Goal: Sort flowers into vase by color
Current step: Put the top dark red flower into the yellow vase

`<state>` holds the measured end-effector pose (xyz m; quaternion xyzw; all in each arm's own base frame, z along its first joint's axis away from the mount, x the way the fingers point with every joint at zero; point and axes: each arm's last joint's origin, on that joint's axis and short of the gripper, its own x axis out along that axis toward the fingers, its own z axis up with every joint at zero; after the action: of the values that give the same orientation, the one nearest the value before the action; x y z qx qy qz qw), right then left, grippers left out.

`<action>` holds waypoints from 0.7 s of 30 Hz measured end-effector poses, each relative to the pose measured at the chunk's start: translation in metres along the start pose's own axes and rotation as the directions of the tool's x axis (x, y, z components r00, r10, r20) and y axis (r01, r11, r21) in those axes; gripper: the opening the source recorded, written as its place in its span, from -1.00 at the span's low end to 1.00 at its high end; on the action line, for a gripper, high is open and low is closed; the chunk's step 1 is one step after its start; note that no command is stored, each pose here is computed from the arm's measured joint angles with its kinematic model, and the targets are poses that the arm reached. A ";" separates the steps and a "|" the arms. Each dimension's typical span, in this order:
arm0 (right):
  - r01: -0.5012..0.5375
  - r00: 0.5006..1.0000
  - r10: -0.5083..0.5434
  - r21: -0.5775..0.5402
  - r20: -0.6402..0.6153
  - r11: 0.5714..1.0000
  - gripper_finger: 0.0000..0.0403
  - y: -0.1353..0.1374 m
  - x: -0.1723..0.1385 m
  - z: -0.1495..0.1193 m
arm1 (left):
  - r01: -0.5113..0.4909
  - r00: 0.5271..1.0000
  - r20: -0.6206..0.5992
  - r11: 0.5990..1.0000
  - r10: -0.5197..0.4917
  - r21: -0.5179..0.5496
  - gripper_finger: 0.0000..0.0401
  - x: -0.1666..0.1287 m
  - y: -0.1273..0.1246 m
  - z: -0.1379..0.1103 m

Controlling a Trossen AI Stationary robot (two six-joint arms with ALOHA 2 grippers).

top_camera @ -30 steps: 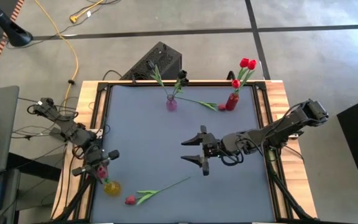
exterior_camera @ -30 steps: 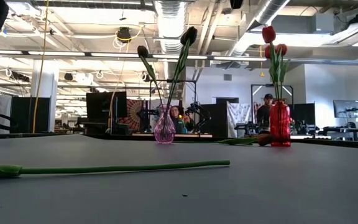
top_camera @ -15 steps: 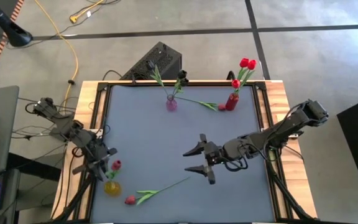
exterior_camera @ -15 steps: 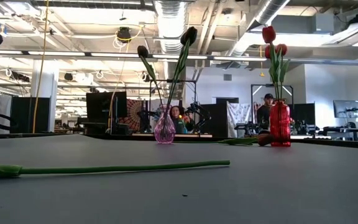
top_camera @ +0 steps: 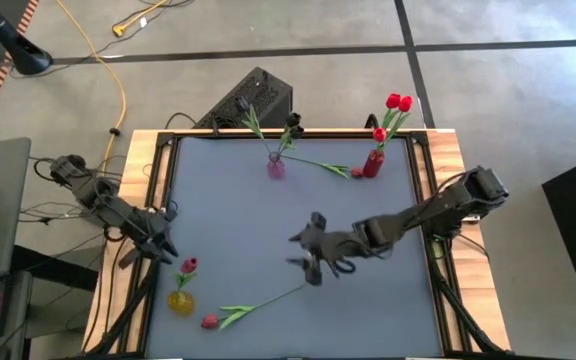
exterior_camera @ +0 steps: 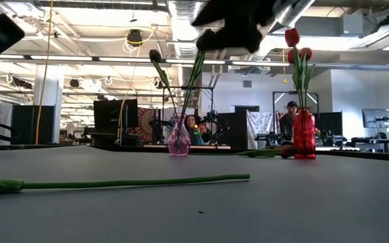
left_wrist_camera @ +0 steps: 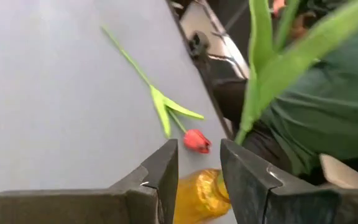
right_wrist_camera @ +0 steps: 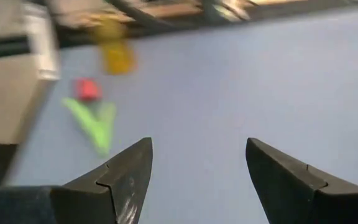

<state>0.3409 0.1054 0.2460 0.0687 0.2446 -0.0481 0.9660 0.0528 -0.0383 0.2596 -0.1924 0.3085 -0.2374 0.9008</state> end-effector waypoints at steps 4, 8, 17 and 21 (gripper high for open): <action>0.139 0.989 -0.134 0.084 -0.061 0.987 0.42 -0.035 0.008 0.006 | -0.055 0.997 0.046 0.998 0.054 0.026 -0.46 -0.008 -0.002 0.006; 0.255 0.961 -0.244 0.074 -0.131 0.964 0.42 -0.073 0.020 0.005 | -0.077 0.995 0.063 0.995 0.073 0.063 -0.46 -0.010 -0.002 0.007; 0.563 0.766 -0.556 -0.082 -0.323 0.823 0.42 -0.148 0.056 -0.031 | -0.079 0.995 0.061 0.995 0.075 0.068 -0.47 -0.009 -0.002 0.007; 0.646 0.669 -0.654 -0.159 -0.354 0.746 0.42 -0.174 0.066 -0.044 | -0.080 0.995 0.061 0.994 0.075 0.076 -0.47 -0.009 -0.002 0.007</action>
<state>0.3563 -0.0634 0.1568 -0.0245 0.4391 -0.3717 0.8176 0.0501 -0.0331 0.2697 -0.1518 0.2798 -0.2085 0.9248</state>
